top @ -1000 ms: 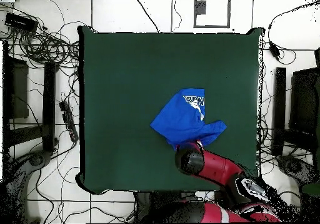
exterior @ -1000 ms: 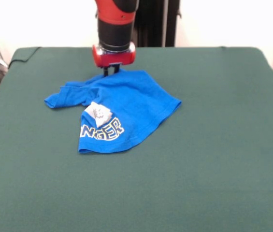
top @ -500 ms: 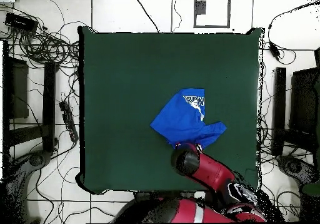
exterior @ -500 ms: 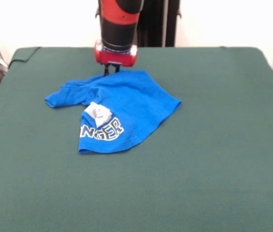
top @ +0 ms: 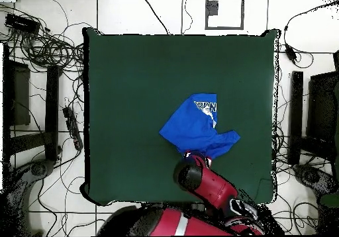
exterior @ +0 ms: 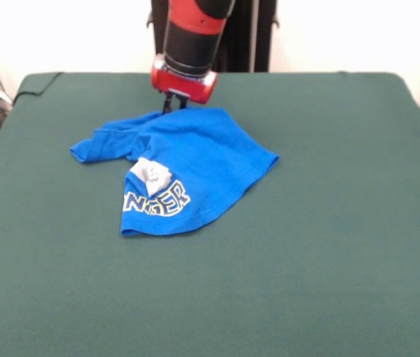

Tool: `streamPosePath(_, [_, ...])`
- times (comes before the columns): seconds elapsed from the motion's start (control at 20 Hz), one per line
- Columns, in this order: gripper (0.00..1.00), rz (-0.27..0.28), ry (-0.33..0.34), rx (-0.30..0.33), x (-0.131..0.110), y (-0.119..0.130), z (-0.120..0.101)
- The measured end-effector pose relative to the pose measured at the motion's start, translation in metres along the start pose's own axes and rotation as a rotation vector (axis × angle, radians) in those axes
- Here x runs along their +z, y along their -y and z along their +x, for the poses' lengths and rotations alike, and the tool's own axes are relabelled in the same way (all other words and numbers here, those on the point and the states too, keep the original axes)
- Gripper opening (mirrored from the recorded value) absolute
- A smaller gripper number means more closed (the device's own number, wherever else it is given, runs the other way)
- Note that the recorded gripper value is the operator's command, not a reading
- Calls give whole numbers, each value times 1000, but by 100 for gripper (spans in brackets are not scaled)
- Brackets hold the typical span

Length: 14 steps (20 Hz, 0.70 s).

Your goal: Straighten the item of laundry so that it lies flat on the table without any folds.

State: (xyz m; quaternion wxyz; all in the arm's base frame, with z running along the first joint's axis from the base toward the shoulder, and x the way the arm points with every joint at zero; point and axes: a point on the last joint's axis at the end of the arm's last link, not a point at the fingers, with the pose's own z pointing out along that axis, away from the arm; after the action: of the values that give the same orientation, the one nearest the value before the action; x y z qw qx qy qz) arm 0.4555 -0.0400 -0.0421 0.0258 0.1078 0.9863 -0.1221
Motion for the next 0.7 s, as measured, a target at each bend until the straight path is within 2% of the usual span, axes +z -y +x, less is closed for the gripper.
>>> streamPosePath(0.2, [0,18,-11,35,-3,-5,11])
streamPosePath(0.5, [0,32,-62,61,-8,-11,37])
streamPosePath(0.7, [0,43,-117,80,-15,-24,67])
